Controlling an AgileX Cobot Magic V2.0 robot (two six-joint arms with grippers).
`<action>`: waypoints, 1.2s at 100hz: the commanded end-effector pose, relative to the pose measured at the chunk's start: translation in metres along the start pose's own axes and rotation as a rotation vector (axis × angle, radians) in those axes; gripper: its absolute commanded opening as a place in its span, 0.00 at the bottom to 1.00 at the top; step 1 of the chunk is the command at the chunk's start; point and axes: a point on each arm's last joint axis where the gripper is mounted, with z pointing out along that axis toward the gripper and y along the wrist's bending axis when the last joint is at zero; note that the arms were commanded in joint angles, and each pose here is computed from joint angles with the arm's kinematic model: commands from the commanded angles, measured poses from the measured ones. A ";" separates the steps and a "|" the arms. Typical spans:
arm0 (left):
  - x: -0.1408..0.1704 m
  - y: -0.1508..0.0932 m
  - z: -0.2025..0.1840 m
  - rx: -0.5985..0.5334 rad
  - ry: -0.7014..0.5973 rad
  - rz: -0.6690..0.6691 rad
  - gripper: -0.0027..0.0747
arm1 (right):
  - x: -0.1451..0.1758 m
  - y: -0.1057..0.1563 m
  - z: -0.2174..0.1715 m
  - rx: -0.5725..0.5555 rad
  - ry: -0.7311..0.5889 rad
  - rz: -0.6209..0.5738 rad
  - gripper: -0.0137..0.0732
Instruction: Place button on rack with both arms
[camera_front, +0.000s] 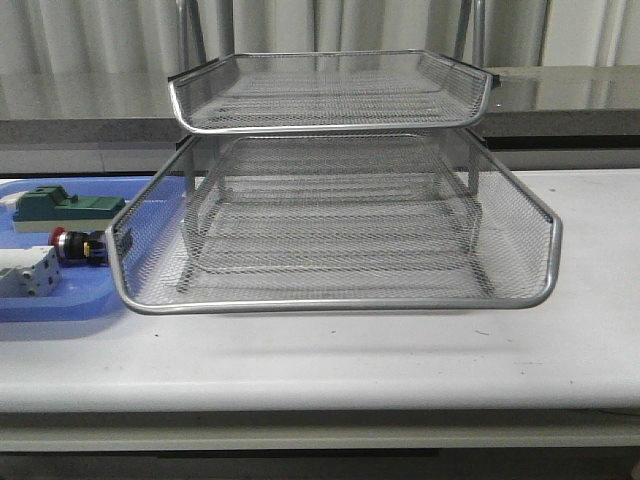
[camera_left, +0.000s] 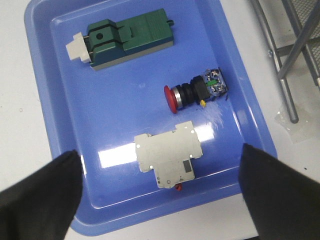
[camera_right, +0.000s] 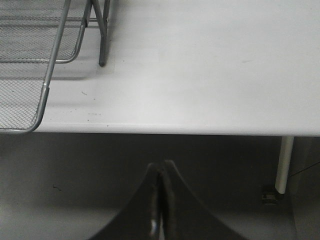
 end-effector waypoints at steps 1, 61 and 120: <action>-0.016 -0.004 -0.022 0.003 -0.156 -0.015 0.87 | -0.011 0.000 -0.006 0.000 -0.079 -0.006 0.08; -0.063 -0.034 0.069 0.149 -0.024 0.522 0.86 | -0.011 0.000 -0.006 0.000 -0.079 -0.006 0.08; -0.067 -0.032 0.146 0.243 0.194 0.679 0.86 | -0.011 0.000 -0.006 0.000 -0.079 -0.006 0.08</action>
